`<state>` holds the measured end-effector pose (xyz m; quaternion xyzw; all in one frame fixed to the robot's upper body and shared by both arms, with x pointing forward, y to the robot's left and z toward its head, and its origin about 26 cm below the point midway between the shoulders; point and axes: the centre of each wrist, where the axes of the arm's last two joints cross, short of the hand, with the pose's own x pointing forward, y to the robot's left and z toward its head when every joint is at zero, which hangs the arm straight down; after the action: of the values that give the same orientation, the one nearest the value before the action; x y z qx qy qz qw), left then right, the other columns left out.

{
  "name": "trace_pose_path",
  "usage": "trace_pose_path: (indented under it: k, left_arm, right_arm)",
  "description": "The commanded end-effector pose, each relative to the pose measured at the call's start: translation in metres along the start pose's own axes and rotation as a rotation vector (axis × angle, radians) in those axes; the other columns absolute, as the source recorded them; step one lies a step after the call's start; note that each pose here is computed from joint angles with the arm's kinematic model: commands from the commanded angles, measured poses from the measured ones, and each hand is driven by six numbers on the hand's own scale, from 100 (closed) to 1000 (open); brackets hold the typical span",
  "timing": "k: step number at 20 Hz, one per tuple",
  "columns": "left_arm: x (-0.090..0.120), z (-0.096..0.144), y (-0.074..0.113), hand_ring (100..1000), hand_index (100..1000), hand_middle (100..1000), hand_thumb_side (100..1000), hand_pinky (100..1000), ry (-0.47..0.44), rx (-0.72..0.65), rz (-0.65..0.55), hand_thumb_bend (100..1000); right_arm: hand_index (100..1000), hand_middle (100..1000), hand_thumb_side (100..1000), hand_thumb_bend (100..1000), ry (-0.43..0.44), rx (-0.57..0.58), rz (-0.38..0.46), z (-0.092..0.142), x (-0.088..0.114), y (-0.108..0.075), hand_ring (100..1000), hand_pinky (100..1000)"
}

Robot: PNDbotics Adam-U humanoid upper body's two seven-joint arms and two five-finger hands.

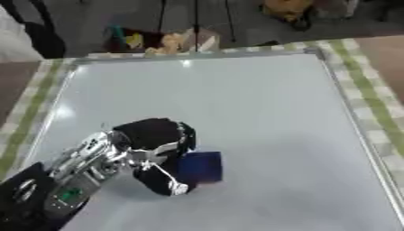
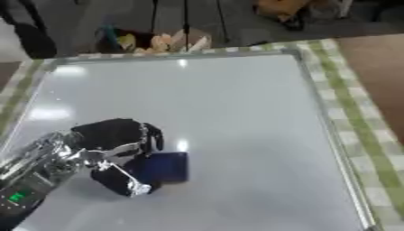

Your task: Wipe the whiteboard clean with a brush.

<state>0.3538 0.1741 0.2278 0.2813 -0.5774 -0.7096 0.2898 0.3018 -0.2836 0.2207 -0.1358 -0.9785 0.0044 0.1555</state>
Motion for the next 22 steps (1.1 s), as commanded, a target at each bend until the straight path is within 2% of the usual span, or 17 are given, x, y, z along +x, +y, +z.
trace_pose_path:
  k: [1, 12, 15, 22]
  left_arm:
    - [-0.0023, 0.0013, 0.0042, 641, 180, 680, 410, 443, 0.011, 0.028, -0.008, 284]
    - [-0.0038, -0.0017, 0.0012, 639, 178, 681, 397, 438, 0.018, 0.042, 0.001, 289]
    - [-0.004, -0.002, 0.001, 628, 176, 640, 399, 430, 0.019, 0.046, 0.004, 275]
    - [-0.0042, -0.0022, 0.0018, 625, 175, 616, 397, 426, 0.02, 0.043, 0.003, 266]
  right_arm:
    - [781, 550, 794, 100, -0.027, 0.01, 0.0, -0.0056, 0.0042, -0.0008, 668, 721]
    - [782, 549, 797, 100, -0.024, 0.013, -0.005, -0.0048, 0.0041, 0.0008, 668, 722]
    - [782, 549, 798, 100, -0.023, 0.016, -0.005, -0.0045, 0.0041, 0.0011, 669, 723]
    - [783, 549, 799, 100, -0.023, 0.017, -0.007, -0.0045, 0.0041, 0.0011, 670, 724]
